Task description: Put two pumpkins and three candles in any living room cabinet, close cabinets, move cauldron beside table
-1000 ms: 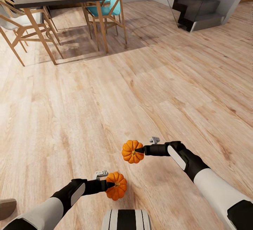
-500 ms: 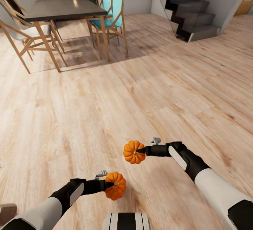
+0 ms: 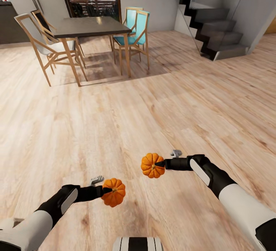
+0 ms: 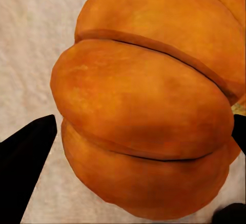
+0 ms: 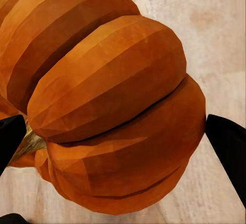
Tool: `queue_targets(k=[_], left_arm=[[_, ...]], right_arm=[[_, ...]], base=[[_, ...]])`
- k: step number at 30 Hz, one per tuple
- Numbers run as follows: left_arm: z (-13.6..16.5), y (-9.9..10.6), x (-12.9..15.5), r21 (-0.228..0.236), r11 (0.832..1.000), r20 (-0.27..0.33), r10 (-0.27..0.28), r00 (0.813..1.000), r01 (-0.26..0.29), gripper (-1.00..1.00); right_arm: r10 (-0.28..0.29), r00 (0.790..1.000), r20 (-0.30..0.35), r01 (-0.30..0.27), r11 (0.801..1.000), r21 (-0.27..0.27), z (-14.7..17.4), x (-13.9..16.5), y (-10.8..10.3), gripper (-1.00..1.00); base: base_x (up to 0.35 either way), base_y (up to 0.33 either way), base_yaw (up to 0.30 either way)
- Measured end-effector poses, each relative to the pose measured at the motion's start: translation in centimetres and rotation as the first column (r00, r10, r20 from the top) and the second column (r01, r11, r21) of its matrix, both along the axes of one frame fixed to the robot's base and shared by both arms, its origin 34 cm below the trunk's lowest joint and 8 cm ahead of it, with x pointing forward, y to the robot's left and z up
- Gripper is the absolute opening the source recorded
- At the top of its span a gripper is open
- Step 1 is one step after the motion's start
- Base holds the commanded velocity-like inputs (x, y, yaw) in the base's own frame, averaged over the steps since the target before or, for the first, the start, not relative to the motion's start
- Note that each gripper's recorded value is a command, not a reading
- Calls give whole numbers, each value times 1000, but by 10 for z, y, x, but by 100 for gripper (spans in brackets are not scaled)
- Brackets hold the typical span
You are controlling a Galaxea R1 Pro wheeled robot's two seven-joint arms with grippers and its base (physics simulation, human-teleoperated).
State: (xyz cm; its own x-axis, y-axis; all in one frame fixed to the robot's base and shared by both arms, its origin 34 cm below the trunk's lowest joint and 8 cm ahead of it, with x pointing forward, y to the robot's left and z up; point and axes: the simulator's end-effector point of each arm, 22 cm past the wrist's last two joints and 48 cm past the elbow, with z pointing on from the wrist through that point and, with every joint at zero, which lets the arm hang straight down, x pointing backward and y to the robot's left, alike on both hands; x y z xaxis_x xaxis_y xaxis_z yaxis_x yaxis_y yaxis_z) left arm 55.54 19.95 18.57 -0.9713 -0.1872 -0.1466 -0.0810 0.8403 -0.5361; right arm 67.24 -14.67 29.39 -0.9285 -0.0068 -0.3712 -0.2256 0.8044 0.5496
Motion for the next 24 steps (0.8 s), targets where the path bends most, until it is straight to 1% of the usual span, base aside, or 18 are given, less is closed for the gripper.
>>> queue_targets(k=[2,6,7,10,12,13,14,15,17,21,23,24], left_arm=[[10,6,7,10,1000,16,-15,1000,15,-100],[24,18,17,22,1000,37,-14,999,13,-100],[28,23,20,27,1000,45,-12,999,11,-100],[42,45,32,50,999,81,-3,997,-1,-100],[54,65,44,44,997,108,50,993,-55,-100],[59,69,48,32,997,113,73,991,-77,-100],[65,78,50,26,995,111,97,989,-100,-100],[68,82,50,32,995,111,95,989,-99,-100],[80,84,55,17,994,116,105,988,-108,-100],[100,82,65,9,995,153,95,984,-98,-100],[109,82,70,-1,994,168,104,980,-106,-100],[116,84,75,-13,993,181,122,976,-121,-100]], right_arm=[[-2,1000,10,1,1000,2,7,2,0,-100],[-2,999,32,2,1000,2,20,6,0,-100],[-2,999,38,2,1000,1,23,7,-1,-100],[-4,998,56,4,1000,-3,32,10,-5,-100],[-3,998,70,3,1000,-5,39,12,-5,-100],[-3,997,74,3,1000,-5,42,13,-5,-100],[-2,997,80,2,1000,-6,44,13,-4,-100],[-2,996,85,3,1000,-5,48,14,-4,-100],[-1,995,95,1,1000,-5,54,14,-4,-100],[0,993,122,1,1000,-7,67,17,-4,-100],[-1,990,138,2,1000,-7,73,19,-4,-100],[-1,989,145,2,1000,-7,76,20,-4,-100]], base=[[0,0,173],[0,0,173],[0,0,173],[0,0,173],[0,0,173],[0,0,174],[0,0,175],[0,0,177],[0,0,181],[0,0,187],[0,0,195],[0,0,200]])
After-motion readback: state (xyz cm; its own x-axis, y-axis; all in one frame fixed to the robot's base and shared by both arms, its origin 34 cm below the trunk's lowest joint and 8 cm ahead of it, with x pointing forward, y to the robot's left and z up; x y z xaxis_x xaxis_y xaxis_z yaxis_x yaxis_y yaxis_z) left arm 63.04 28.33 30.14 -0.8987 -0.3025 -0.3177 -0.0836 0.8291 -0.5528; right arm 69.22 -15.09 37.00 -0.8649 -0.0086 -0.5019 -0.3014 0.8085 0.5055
